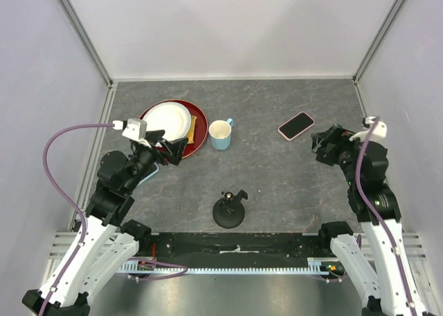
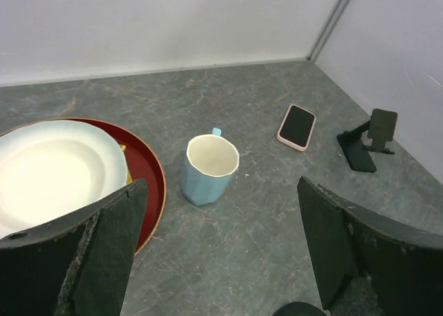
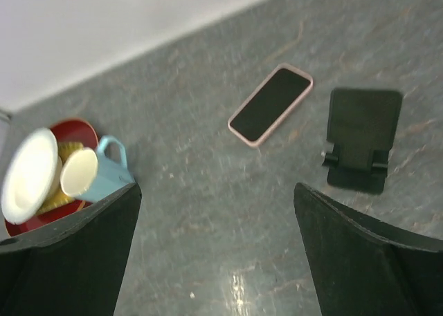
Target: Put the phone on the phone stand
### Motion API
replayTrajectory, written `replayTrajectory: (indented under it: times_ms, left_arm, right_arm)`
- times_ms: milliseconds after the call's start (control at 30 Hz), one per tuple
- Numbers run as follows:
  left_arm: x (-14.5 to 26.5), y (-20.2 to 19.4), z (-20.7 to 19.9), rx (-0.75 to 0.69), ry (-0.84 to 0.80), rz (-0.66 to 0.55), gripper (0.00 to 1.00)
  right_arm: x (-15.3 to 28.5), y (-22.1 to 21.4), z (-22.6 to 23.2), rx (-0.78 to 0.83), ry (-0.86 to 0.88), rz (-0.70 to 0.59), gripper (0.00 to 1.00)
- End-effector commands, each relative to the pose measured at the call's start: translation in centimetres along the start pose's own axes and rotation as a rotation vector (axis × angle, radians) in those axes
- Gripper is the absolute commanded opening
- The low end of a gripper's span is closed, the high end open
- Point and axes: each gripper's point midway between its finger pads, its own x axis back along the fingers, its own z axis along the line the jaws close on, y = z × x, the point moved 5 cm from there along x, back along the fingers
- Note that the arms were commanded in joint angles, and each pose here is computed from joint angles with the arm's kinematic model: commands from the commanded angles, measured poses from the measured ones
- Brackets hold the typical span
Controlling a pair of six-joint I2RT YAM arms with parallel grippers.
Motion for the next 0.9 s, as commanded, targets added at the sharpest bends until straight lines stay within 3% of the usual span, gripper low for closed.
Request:
replayTrajectory:
  times_ms: [0,33,200,367,467,633,700,767,867]
  left_arm:
    - [-0.4,1.4,-1.7,0.033,-0.106,-0.018,0.95]
    - [-0.5,1.3,-2.1,0.033,-0.138,-0.002,0.95]
    - [-1.2,0.6,-3.7,0.04,-0.267,0.073,0.91]
    - [-1.8,0.0,-4.0,0.059,-0.294,0.111,0.89]
    - [-1.8,-0.1,-4.1,0.064,-0.306,0.119,0.88]
    - [-1.7,0.0,-4.1,0.06,-0.304,0.115,0.88]
    - [-1.8,-0.1,-4.1,0.062,-0.303,0.118,0.88]
    - [-1.9,-0.2,-4.2,0.063,-0.311,0.122,0.88]
    - [-1.9,-0.2,-4.3,0.065,-0.325,0.131,0.88]
  right_arm:
    - [-1.3,-2.3,0.9,0.031,0.09,0.15,0.98]
    - [-1.9,-3.2,1.1,0.043,0.117,0.201,0.98]
    - [-1.3,-8.9,5.2,0.083,0.616,0.478,0.98]
    - [2.2,-9.6,8.7,0.18,0.881,0.473,0.98]
    - [5.2,-10.8,10.9,0.174,1.105,0.537,0.98]
    - [6.5,-13.5,12.2,0.217,1.154,0.609,0.97]
    - [6.7,-15.1,12.6,0.254,1.143,0.688,0.9]
    - [6.7,-16.6,12.9,0.316,1.103,0.722,0.77]
    - [7.0,-18.3,13.7,0.4,1.087,0.724,0.72]
